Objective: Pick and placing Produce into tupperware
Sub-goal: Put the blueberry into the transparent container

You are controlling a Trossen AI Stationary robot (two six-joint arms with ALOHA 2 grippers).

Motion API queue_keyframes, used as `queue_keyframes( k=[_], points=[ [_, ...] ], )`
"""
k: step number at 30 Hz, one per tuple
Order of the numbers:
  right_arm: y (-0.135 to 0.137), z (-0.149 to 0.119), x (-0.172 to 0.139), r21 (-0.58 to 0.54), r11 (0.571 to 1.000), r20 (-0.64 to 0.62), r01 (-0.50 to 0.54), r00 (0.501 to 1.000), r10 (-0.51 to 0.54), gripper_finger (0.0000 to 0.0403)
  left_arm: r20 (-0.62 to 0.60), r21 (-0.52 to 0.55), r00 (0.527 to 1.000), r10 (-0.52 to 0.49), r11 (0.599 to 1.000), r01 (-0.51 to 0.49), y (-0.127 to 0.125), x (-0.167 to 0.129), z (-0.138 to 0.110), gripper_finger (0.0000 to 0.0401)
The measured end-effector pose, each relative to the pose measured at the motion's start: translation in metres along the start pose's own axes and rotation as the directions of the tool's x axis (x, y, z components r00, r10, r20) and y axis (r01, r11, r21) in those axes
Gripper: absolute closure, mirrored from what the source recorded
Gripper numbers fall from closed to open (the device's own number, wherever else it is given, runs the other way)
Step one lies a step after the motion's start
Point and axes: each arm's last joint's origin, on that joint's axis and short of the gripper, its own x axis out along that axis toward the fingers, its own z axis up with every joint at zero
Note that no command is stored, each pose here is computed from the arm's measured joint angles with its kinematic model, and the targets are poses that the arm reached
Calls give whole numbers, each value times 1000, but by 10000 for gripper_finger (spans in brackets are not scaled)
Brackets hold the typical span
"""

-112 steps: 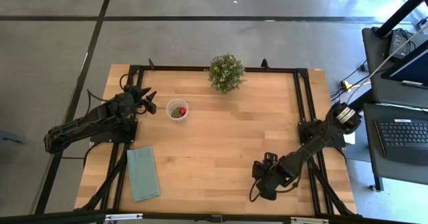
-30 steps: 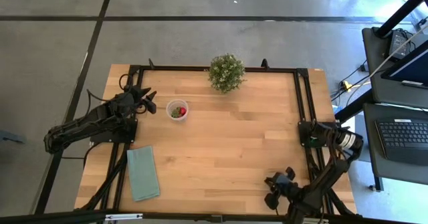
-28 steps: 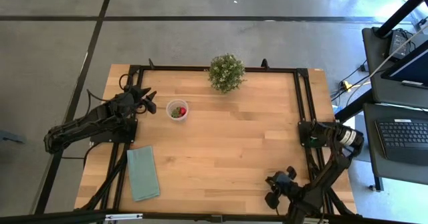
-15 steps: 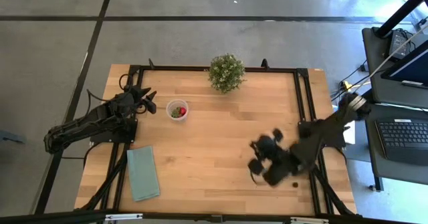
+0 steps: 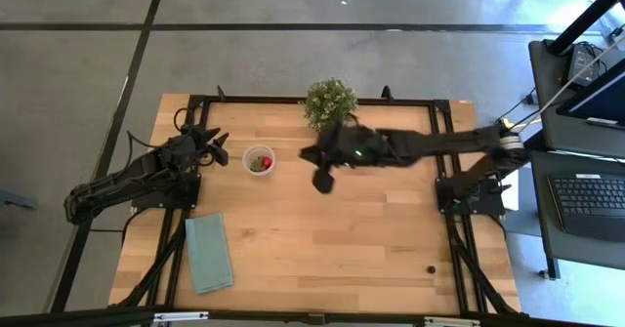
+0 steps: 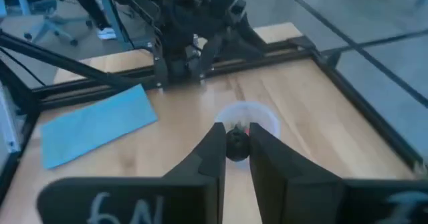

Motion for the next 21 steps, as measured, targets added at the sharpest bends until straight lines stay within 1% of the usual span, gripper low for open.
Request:
queue_keyframes(
  k=[4,6,8,14,21],
  points=[
    [-10,10,46,-35,998,-30,-61,998,60,352,0,0,1000,0,1000,0,0,0,0,256],
    [-13,13,71,-29,994,-45,-106,993,105,352,0,0,1000,0,1000,0,0,0,0,256],
    [-16,15,92,-20,992,-70,-125,990,123,351,-1,0,1000,0,1000,0,0,0,0,256],
    [-27,13,141,-16,996,-178,-88,981,84,351,0,0,1000,0,1000,0,0,0,0,256],
    [-40,1,176,-22,998,-288,-54,957,46,351,-1,1,1000,0,1000,0,0,0,0,256]
  ],
)
